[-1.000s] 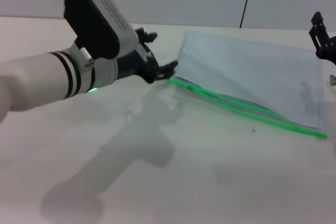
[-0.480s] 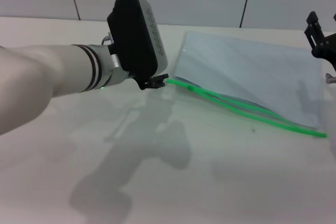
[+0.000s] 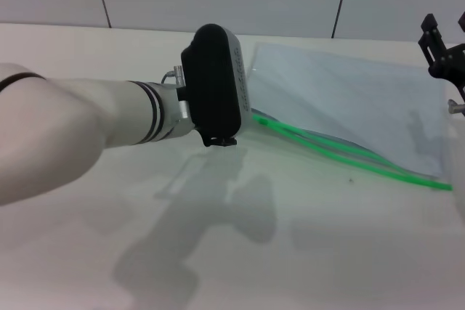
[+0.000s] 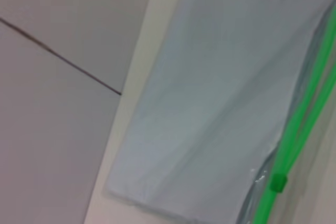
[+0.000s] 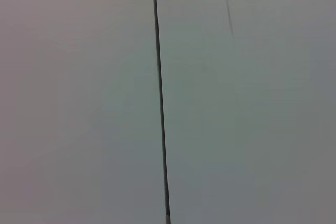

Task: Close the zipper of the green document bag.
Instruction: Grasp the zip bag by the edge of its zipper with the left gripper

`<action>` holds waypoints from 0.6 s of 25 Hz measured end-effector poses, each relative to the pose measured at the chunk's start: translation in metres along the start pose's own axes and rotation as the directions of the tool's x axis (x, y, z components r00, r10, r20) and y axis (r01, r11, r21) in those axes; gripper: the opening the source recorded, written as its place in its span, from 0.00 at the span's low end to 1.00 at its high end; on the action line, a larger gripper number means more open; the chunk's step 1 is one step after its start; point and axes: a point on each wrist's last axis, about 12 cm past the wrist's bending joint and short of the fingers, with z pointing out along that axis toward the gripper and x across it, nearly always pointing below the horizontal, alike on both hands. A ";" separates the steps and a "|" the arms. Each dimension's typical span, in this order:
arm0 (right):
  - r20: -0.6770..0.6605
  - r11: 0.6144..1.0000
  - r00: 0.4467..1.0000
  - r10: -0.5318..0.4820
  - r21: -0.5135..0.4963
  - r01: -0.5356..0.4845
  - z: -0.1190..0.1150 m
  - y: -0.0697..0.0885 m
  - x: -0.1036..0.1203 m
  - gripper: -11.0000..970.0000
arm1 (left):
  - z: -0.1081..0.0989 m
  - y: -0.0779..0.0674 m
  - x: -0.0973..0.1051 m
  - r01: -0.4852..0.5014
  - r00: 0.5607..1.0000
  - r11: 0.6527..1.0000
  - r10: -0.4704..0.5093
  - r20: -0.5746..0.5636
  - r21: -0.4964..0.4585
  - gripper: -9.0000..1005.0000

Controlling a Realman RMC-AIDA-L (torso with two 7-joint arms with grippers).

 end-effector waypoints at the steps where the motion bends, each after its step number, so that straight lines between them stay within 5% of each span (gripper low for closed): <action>1: 0.000 1.000 1.000 0.000 -0.001 0.000 0.000 0.000 0.000 0.63 | 0.001 -0.001 0.000 -0.004 1.000 1.000 0.004 0.000 0.002 0.79; 15: 0.005 1.000 1.000 -0.002 -0.011 0.002 0.003 0.002 -0.002 0.63 | 0.016 -0.001 0.002 -0.055 0.998 0.997 0.056 0.020 -0.047 0.79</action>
